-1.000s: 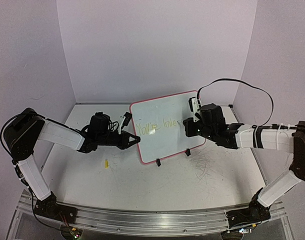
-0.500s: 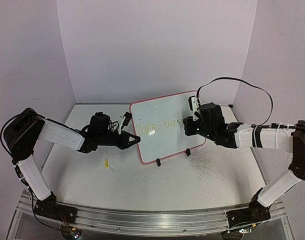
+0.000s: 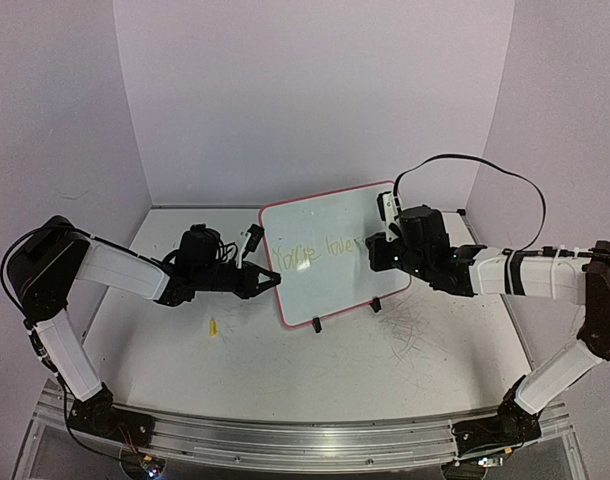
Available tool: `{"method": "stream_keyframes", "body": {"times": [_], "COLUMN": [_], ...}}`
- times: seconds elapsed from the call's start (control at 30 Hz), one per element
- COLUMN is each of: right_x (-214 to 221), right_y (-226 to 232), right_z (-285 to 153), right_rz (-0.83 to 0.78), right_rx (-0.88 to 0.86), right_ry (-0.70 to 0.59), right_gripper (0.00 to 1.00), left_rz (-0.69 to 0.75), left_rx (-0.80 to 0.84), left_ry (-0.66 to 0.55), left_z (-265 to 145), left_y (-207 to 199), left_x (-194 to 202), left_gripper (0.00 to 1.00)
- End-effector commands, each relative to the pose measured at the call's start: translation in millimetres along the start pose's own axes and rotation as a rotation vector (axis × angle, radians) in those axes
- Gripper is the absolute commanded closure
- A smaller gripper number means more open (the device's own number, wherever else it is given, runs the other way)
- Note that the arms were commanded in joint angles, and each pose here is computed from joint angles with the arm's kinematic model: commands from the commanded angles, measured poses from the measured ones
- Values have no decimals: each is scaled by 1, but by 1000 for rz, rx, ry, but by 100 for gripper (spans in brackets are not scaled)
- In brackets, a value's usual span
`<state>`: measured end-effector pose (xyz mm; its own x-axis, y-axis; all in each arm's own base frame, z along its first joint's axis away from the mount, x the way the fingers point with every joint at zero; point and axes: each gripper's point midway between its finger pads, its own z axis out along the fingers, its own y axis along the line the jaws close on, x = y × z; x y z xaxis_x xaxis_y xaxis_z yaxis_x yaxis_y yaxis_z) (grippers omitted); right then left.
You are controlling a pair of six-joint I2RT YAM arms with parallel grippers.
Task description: Write a sentence on the whiteboard
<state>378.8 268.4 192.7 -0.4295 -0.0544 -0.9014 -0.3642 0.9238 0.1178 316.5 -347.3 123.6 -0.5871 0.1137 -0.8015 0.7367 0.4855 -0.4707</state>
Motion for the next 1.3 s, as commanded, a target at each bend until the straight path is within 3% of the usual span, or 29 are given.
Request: {"method": "stream_keyframes", "body": {"times": [0.0, 0.43, 1.27], "right_x": [10, 22, -35], "right_y": [6, -5, -3], "right_z": [0, -4, 11], "right_rz": [3, 1, 13], "right_rx": [-30, 19, 71], "right_ry": [16, 42, -84], "right_gripper": [100, 100, 100], "left_rz": [-16, -17, -18], "left_rx": [-90, -92, -89], "left_ry": [155, 156, 160], "left_z": [1, 0, 0], "left_y": [21, 21, 20], "left_x": [47, 48, 49], "left_gripper": [100, 100, 100]}}
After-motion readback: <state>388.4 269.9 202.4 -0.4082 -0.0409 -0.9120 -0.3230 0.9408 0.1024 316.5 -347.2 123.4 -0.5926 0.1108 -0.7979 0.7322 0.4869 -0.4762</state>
